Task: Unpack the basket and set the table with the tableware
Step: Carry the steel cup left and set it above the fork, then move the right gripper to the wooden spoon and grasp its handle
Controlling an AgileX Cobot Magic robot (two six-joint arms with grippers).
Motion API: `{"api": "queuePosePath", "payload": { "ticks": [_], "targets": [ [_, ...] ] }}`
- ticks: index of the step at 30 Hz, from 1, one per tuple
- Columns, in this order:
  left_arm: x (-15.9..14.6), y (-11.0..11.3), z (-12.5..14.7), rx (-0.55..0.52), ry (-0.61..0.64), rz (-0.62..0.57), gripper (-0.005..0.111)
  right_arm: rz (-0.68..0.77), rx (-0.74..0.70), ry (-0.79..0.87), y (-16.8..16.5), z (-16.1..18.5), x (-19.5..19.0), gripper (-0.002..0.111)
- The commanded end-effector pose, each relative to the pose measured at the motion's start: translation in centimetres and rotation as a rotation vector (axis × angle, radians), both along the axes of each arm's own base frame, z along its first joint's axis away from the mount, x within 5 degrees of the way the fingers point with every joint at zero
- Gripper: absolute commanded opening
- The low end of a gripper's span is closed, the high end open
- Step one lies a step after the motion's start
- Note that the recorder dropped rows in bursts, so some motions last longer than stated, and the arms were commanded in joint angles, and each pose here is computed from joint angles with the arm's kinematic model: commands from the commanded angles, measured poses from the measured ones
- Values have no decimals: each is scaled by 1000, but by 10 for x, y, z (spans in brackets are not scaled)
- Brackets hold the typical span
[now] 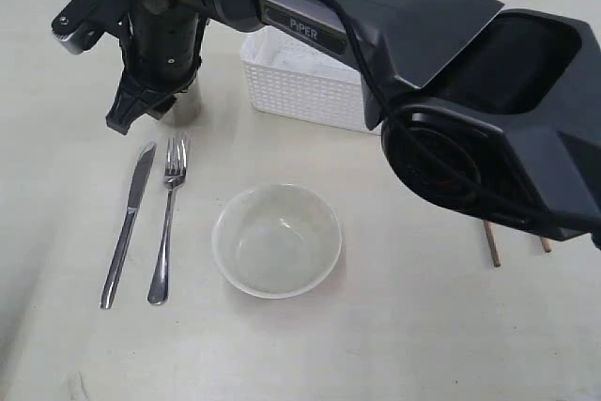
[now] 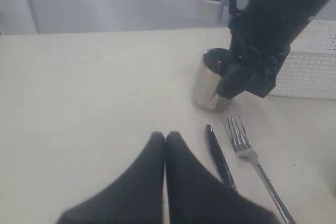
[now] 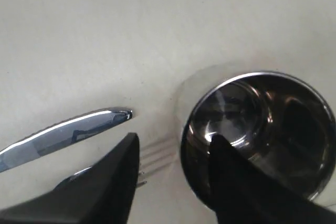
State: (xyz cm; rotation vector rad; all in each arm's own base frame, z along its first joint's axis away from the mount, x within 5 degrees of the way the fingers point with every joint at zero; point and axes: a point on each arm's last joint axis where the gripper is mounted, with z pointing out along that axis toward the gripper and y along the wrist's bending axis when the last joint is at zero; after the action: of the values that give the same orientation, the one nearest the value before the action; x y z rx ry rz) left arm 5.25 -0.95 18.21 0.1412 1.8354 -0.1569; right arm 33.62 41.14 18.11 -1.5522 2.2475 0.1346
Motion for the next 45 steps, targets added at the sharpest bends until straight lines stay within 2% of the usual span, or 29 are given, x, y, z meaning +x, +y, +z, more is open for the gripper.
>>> {"api": "queuePosePath", "payload": {
  "ticks": [1,6,10,12,14,20,27,31,38,42,45],
  "targets": [
    [0,0,0,2,-11,-4,0,-21,8,-72,-1,5,8,43],
    [0,0,0,2,-11,-4,0,-26,33,-147,-6,23,15,42],
    [0,0,0,2,-11,-4,0,-81,85,-149,-22,69,12,40],
    [0,0,0,2,-11,-4,0,-84,119,-118,-31,100,1,23],
    [0,0,0,2,-11,-4,0,-63,187,-78,-39,130,-11,-1],
    [0,0,0,2,-11,-4,0,-138,297,-118,-95,206,-13,0],
    [0,0,0,2,-11,-4,0,-258,367,-123,-167,254,-11,0],
    [0,0,0,2,-11,-4,0,-363,351,-130,-215,260,-12,0],
    [0,0,0,2,-11,-4,0,-641,419,-284,-310,247,3,0],
    [0,0,0,2,-11,-4,0,-881,492,-280,-357,207,26,0],
    [0,0,0,2,-11,-4,0,-988,489,-200,-377,168,40,0]
  ]
}}
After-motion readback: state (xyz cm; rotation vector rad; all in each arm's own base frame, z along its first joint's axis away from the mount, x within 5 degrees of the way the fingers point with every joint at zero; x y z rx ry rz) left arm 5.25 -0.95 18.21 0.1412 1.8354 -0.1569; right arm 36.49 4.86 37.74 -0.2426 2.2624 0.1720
